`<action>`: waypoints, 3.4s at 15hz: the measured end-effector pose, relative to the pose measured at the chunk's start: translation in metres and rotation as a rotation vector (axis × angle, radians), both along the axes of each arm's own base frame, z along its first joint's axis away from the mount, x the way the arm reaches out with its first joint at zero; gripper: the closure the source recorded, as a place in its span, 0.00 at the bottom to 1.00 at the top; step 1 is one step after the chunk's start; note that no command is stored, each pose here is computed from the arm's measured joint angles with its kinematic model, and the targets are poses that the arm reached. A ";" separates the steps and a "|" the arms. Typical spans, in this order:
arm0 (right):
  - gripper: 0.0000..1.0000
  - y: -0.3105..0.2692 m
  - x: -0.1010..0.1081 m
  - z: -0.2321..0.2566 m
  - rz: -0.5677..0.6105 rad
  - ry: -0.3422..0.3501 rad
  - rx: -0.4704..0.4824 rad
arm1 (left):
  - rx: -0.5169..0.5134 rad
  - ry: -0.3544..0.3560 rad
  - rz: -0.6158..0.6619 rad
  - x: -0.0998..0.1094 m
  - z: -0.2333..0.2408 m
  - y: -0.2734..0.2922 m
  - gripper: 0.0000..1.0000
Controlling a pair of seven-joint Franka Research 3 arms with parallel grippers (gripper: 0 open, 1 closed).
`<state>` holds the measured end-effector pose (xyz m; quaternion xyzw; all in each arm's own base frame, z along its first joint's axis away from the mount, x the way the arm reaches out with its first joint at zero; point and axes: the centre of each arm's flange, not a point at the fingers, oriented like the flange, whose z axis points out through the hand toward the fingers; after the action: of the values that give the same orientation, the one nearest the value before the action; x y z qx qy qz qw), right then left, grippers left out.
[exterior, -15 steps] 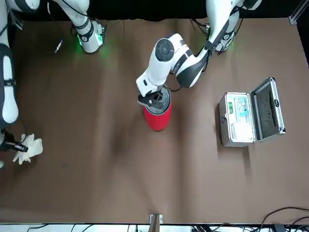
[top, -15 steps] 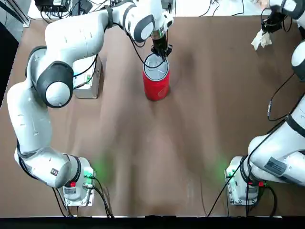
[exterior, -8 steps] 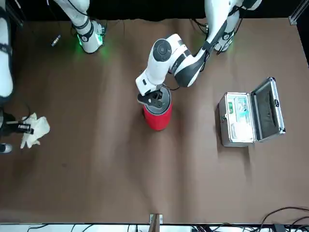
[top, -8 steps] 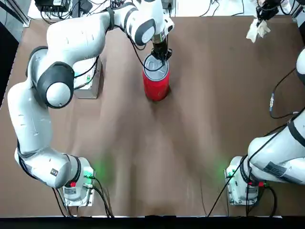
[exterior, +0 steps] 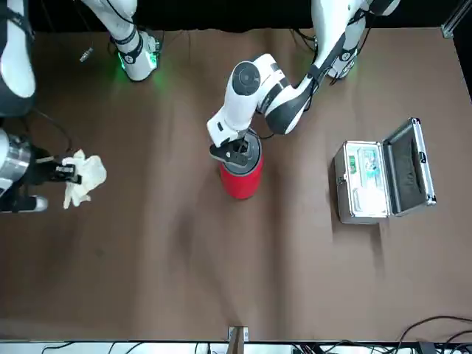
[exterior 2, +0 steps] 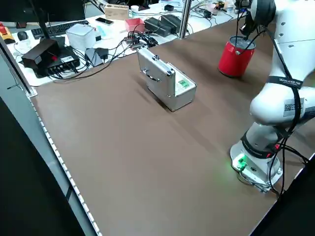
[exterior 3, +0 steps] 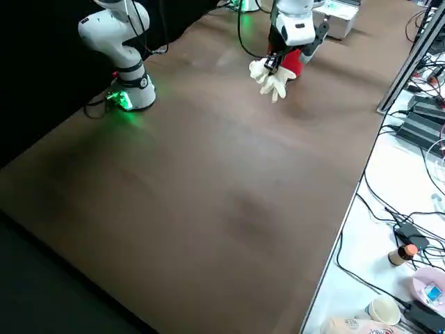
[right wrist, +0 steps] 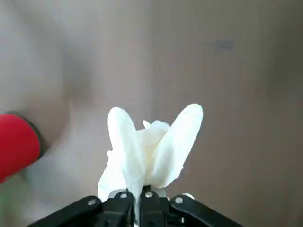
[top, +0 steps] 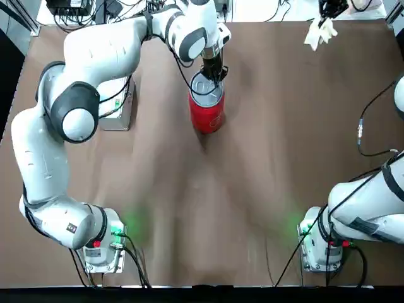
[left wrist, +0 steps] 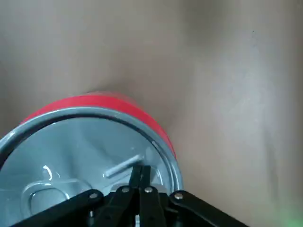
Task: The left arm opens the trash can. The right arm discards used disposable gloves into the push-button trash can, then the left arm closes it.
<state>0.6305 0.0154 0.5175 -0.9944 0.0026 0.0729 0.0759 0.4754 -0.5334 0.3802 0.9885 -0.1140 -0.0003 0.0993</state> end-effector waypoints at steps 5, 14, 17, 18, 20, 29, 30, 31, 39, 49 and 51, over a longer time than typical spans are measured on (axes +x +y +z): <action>0.97 0.085 -0.010 -0.007 0.066 0.035 -0.003 | 0.011 0.001 0.001 0.000 0.003 0.000 0.99; 0.97 0.143 -0.022 -0.003 0.052 0.050 0.010 | 0.082 -0.007 0.015 -0.009 0.048 0.015 0.99; 0.97 0.162 -0.026 0.002 0.060 0.046 0.033 | 0.085 -0.035 0.033 -0.007 0.079 0.027 0.99; 0.97 0.169 -0.028 0.006 0.062 0.043 0.045 | 0.084 -0.042 0.048 -0.003 0.090 0.035 0.99; 0.97 0.186 -0.032 0.012 0.078 0.038 0.068 | 0.080 -0.044 0.089 0.008 0.112 0.056 0.94; 0.97 0.311 -0.047 -0.032 0.060 0.052 0.205 | 0.143 -0.003 0.244 0.046 0.178 0.152 0.41; 0.97 0.325 -0.048 -0.045 0.047 0.062 0.217 | 0.146 -0.004 0.258 0.049 0.182 0.160 0.37; 0.97 0.339 -0.049 -0.056 0.023 0.078 0.238 | 0.149 -0.006 0.272 0.052 0.187 0.169 0.37; 0.97 0.414 -0.085 -0.103 0.000 0.175 0.232 | 0.193 0.030 0.251 0.069 0.219 0.255 0.02; 0.97 0.418 -0.082 -0.119 -0.093 0.293 0.329 | 0.203 -0.020 0.106 0.088 0.269 0.365 0.00; 0.97 0.420 -0.080 -0.132 -0.112 0.321 0.342 | 0.202 -0.022 0.114 0.091 0.271 0.379 0.00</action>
<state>0.5508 0.4350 0.3856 -0.9410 0.0575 0.2252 0.2459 0.5666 -0.1539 0.6512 0.9983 -0.0580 0.0049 -0.0021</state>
